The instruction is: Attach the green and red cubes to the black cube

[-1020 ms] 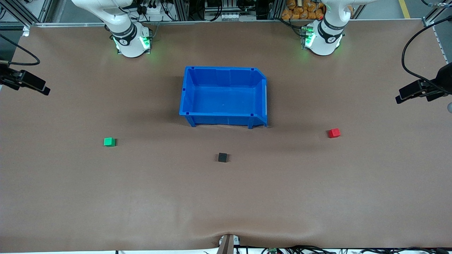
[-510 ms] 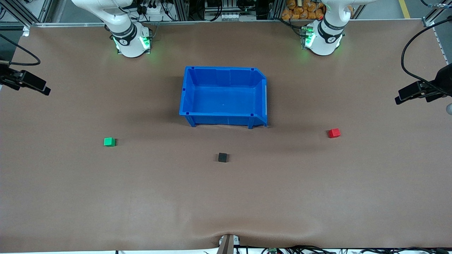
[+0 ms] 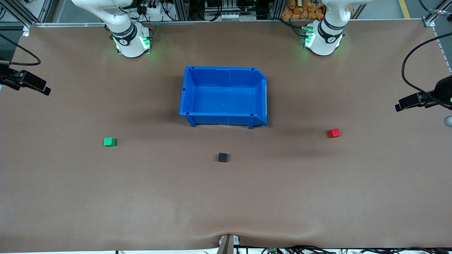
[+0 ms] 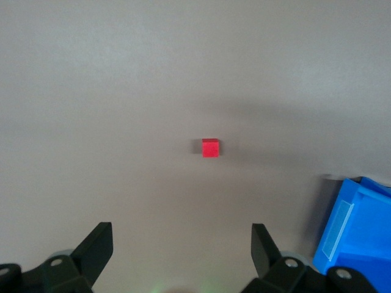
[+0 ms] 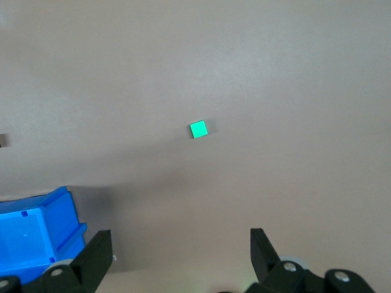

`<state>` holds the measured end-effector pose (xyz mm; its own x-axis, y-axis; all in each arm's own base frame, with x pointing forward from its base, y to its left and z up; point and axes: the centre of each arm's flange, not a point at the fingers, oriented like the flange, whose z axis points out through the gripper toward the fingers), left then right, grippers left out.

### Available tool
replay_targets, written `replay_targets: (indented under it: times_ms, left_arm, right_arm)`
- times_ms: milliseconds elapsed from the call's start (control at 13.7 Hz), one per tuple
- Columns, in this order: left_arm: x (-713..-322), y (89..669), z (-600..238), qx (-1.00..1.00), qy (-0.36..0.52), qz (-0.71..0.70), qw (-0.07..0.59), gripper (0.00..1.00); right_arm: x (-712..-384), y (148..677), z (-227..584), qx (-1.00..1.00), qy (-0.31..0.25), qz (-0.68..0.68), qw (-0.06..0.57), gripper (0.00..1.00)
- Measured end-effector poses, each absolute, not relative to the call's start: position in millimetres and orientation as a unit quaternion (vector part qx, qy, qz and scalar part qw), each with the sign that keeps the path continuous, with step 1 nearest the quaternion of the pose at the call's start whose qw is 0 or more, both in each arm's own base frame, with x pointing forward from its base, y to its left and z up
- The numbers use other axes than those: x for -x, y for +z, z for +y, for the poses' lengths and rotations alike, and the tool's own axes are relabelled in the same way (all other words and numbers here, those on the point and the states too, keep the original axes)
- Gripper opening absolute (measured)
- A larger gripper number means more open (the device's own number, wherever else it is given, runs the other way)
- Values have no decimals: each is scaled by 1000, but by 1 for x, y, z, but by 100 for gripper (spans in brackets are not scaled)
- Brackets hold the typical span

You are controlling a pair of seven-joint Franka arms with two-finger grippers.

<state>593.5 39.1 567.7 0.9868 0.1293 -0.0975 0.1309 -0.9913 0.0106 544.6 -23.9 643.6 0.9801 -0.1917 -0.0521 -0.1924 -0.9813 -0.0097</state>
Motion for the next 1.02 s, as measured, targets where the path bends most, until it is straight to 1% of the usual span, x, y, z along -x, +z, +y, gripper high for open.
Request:
replay_targets:
  times_ms: [437,729,1020]
  left_arm:
    - [-617,503,38,-993,-96,63,9,100]
    - [-638,437,38,-992,-114,62,10,100]
    - [-638,353,37,-991,-118,62,9,100]
  right_arm:
    - [-545,643,-23,995,26,96,7,100]
    - [-545,643,-23,995,26,95,7,100]
    - [-545,643,-22,995,26,95,7,100]
